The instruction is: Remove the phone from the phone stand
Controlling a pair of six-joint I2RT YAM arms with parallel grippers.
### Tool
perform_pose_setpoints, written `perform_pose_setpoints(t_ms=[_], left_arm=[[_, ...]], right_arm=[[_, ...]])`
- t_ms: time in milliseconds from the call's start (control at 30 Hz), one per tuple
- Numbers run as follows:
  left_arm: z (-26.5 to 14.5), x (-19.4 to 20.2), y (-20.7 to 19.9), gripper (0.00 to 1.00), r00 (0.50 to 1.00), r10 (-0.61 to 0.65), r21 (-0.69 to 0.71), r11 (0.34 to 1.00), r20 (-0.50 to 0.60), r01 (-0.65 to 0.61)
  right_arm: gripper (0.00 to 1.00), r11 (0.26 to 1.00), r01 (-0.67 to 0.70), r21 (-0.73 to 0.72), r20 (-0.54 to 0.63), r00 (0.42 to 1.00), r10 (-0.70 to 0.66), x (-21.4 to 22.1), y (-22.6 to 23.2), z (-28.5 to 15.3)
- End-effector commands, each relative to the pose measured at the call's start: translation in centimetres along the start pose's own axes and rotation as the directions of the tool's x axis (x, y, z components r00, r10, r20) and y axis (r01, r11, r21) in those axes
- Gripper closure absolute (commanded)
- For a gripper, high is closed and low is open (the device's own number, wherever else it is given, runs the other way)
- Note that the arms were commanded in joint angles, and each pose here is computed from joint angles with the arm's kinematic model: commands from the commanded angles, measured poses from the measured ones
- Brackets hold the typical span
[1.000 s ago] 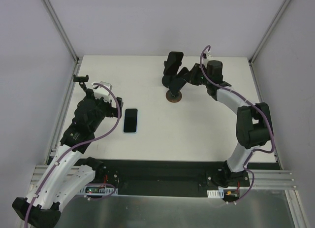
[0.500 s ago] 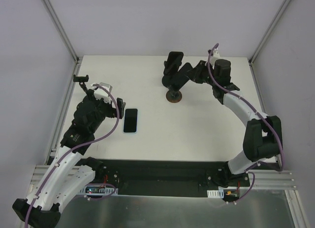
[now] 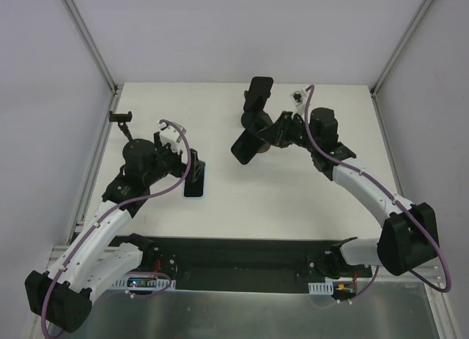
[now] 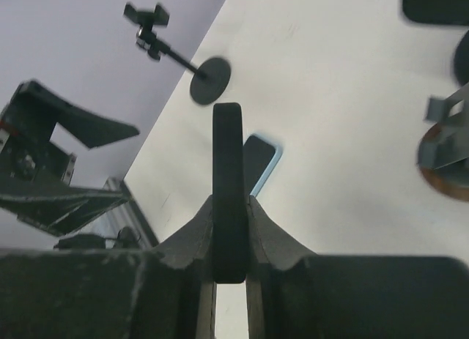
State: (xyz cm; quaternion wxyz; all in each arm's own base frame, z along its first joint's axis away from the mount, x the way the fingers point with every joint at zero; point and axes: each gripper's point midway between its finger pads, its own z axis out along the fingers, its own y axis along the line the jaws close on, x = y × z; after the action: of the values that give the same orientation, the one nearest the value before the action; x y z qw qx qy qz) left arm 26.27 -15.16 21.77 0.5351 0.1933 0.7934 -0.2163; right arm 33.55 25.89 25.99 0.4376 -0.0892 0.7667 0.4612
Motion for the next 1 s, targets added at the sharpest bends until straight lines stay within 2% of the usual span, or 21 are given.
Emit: perform_pose_setpoints(t_ms=[0, 100, 333, 400, 967], left_arm=[[-0.2, -2.5, -2.6, 0.01, 0.999, -0.039, 0.103, 0.994, 0.029, 0.036], [0.1, -2.5, -2.4, 0.01, 0.999, -0.049, 0.055, 0.997, 0.017, 0.048], [3.0, 1.1, -5.7, 0.01, 0.992, -0.014, 0.065, 0.998, -0.122, 0.022], [3.3, 1.2, -7.0, 0.01, 0.991, 0.002, 0.077, 0.997, -0.130, 0.008], [6.8, 2.9, -12.6, 0.01, 0.971, 0.044, 0.108, 0.994, -0.235, -0.019]], right_arm=[[0.99, 0.989, -0.018, -0.146, -0.051, 0.999, 0.011, 2.3, 5.0, -0.4], [0.99, 0.985, -0.059, -0.164, -0.119, 0.992, 0.040, 4.8, 5.8, 0.2], [0.99, 0.970, -0.139, -0.198, -0.214, 0.972, 0.096, 8.9, 6.6, 0.7], [0.99, 0.968, -0.147, -0.202, -0.235, 0.967, 0.098, 9.6, 6.6, 0.8], [0.99, 0.961, -0.191, -0.199, -0.281, 0.951, 0.130, 11.8, 5.8, 0.5]])
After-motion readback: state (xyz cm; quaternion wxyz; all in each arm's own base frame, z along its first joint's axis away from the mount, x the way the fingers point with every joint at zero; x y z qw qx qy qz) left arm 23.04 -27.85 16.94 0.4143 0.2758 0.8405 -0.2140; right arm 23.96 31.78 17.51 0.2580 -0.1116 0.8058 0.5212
